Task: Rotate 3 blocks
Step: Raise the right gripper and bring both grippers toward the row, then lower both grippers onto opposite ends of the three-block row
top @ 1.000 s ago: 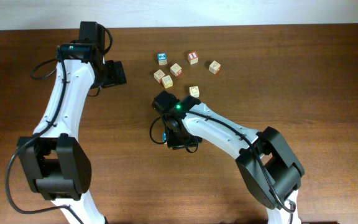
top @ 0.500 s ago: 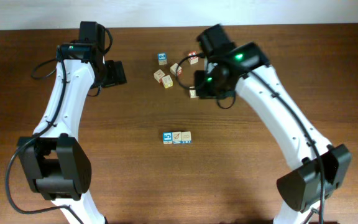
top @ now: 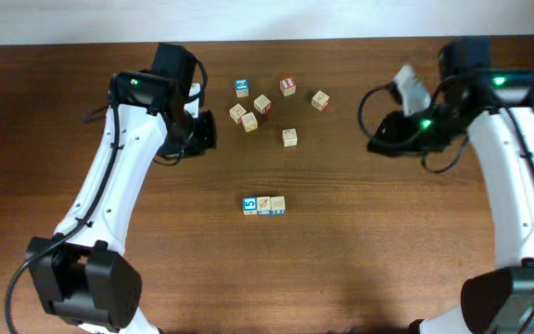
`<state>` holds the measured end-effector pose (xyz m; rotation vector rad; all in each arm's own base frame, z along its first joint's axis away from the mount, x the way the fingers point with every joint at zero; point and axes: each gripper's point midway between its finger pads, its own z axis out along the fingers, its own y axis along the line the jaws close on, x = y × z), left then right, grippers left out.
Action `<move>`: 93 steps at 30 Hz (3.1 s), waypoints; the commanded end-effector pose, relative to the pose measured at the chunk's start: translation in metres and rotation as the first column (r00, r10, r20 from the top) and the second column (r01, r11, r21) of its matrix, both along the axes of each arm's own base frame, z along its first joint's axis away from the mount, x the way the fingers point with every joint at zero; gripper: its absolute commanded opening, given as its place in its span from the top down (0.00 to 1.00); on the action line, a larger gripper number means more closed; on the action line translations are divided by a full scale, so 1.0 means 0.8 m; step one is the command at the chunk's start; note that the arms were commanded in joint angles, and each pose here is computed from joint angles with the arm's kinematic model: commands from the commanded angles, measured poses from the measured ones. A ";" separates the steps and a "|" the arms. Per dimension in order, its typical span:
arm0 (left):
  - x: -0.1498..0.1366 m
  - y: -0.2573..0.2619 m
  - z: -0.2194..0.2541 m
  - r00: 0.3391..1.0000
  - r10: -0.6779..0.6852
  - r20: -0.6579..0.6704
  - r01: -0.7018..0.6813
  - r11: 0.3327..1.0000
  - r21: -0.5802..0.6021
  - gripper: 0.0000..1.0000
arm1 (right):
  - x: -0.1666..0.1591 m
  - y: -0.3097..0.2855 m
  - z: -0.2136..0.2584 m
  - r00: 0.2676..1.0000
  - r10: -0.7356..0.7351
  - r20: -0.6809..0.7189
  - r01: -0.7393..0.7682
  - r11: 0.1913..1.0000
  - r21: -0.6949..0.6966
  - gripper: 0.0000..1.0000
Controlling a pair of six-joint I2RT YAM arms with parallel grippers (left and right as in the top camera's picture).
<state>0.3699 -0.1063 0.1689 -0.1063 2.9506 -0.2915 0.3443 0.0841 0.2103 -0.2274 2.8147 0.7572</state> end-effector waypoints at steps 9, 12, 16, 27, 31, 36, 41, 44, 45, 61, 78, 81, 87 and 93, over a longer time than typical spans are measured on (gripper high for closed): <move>-0.052 -0.058 -0.146 0.997 -0.047 -0.058 0.035 0.980 -0.198 1.00 | -0.003 0.091 -0.167 0.972 -0.180 -0.148 0.177 0.984 -0.034 0.89; -0.061 -0.058 -0.176 0.990 -0.020 -0.142 -0.007 0.983 -0.186 1.00 | -0.008 0.109 -0.184 0.978 -0.140 -0.157 0.136 0.990 -0.039 0.92; -0.069 -0.059 -0.181 0.985 0.004 -0.175 -0.036 0.983 -0.178 1.00 | -0.019 0.127 -0.219 0.967 -0.130 -0.218 0.119 0.991 -0.063 0.95; -0.078 -0.079 -0.194 0.988 -0.031 -0.149 0.006 0.986 -0.169 1.00 | -0.036 0.158 -0.248 0.963 -0.098 -0.251 0.083 0.994 -0.071 0.96; -0.064 -0.084 -0.191 0.994 -0.034 -0.104 0.014 0.983 -0.184 1.00 | -0.037 0.171 -0.248 0.961 -0.114 -0.251 0.099 0.993 -0.071 0.96; -0.070 -0.082 -0.192 0.992 -0.067 -0.109 0.047 0.983 -0.175 1.00 | -0.038 0.167 -0.250 0.952 -0.153 -0.264 0.132 0.987 -0.094 0.96; -0.068 -0.078 -0.191 0.977 -0.206 -0.058 0.193 0.965 -0.180 1.00 | -0.042 0.163 -0.252 0.947 -0.161 -0.278 0.136 0.985 -0.106 0.96; -0.069 -0.089 -0.186 0.955 -0.295 -0.016 0.283 0.932 -0.226 1.00 | -0.043 0.163 -0.252 0.949 -0.149 -0.278 0.124 0.987 -0.104 0.96; -0.068 -0.090 -0.185 0.956 -0.294 -0.013 0.284 0.932 -0.226 1.00 | -0.043 0.163 -0.252 0.949 -0.147 -0.278 0.123 0.987 -0.103 0.96; -0.067 -0.089 -0.186 0.956 -0.293 -0.010 0.283 0.933 -0.223 1.00 | -0.048 0.162 -0.251 0.941 -0.135 -0.310 0.122 0.991 -0.063 0.96; -0.067 -0.089 -0.185 0.960 -0.280 -0.015 0.269 0.936 -0.226 1.00 | -0.055 0.158 -0.244 0.955 0.045 -0.292 0.037 0.962 0.269 0.96; -0.067 -0.089 -0.185 0.960 -0.280 -0.014 0.269 0.936 -0.226 1.00 | -0.057 0.162 -0.246 0.954 0.044 -0.295 0.036 0.965 0.260 0.96; -0.067 -0.089 -0.185 0.960 -0.280 -0.015 0.269 0.936 -0.226 1.00 | -0.057 0.163 -0.257 0.943 -0.034 -0.332 0.100 0.978 0.181 0.96; -0.067 -0.089 -0.185 0.962 -0.273 -0.017 0.263 0.938 -0.227 1.00 | -0.050 0.165 -0.255 0.948 -0.043 -0.314 0.107 0.976 0.189 0.96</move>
